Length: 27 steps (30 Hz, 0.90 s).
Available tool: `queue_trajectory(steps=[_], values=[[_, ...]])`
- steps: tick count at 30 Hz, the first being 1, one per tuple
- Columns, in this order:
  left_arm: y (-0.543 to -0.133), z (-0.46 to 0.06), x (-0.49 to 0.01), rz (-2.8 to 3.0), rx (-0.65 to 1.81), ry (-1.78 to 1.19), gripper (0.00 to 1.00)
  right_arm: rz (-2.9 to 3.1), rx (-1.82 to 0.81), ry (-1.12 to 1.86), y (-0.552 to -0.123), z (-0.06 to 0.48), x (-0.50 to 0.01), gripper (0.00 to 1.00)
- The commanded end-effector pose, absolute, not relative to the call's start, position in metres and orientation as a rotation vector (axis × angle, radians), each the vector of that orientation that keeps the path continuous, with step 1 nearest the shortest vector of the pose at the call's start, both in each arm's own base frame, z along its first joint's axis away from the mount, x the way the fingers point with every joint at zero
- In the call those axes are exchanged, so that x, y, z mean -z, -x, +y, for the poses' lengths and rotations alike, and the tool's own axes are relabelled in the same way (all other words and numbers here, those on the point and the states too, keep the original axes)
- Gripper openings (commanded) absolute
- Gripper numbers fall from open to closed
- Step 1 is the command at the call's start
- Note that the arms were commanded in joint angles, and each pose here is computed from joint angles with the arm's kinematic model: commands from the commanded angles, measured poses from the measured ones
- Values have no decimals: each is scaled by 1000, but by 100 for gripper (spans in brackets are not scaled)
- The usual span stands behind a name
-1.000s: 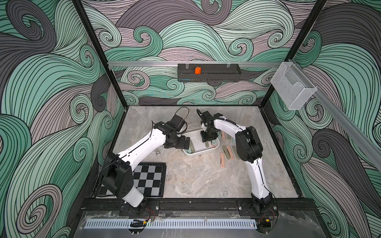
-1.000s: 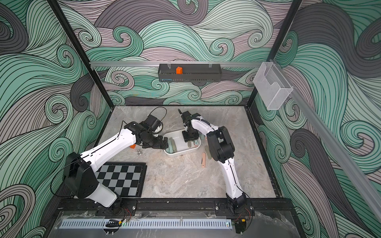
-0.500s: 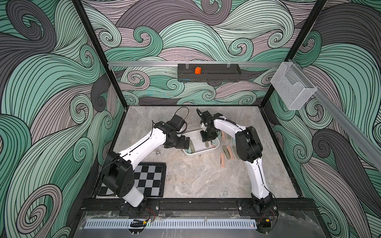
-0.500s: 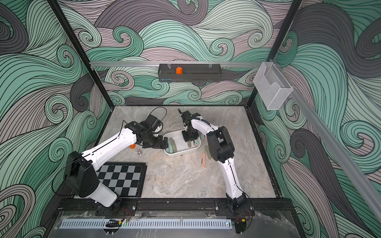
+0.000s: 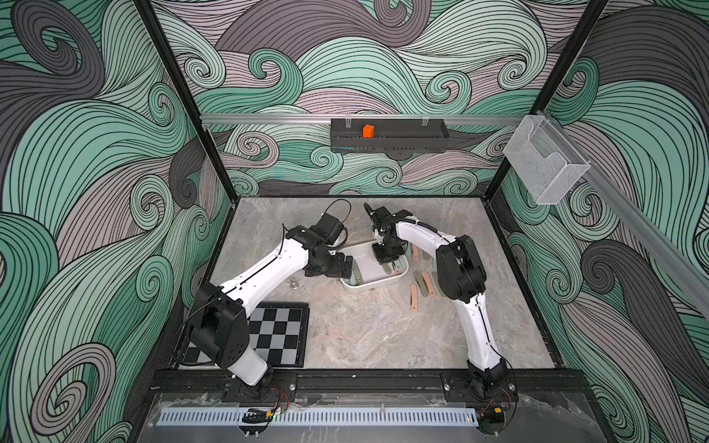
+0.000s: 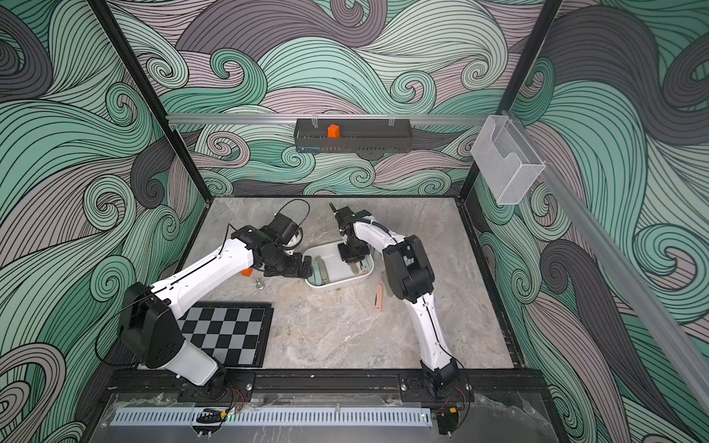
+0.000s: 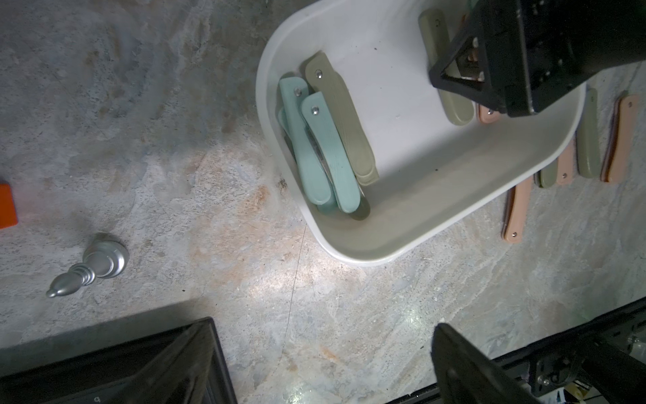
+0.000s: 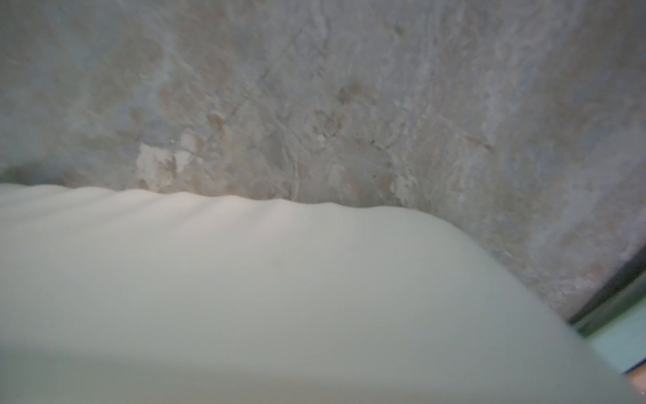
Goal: Take the fruit knife out of the storage box
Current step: Pick up the fruit knife from the storage box.
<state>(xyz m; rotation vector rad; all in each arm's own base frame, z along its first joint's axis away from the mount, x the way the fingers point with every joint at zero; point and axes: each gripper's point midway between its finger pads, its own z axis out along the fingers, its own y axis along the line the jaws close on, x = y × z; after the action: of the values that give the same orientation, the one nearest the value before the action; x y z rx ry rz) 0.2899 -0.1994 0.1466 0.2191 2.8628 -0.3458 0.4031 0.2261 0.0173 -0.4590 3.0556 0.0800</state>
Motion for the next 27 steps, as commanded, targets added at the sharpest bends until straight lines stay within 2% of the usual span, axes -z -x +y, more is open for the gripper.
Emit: queue_trajectory(steps=[1, 13, 27], values=[[-283, -195, -162, 2842, 379, -198, 99, 3066, -7, 487, -399, 227, -17, 22], [-277, -195, -180, 2792, 428, -225, 99, 2976, -18, 465, -412, 231, -65, 22], [-278, -215, -193, 2731, 527, -278, 99, 2940, -41, 345, -391, 202, -112, 24]])
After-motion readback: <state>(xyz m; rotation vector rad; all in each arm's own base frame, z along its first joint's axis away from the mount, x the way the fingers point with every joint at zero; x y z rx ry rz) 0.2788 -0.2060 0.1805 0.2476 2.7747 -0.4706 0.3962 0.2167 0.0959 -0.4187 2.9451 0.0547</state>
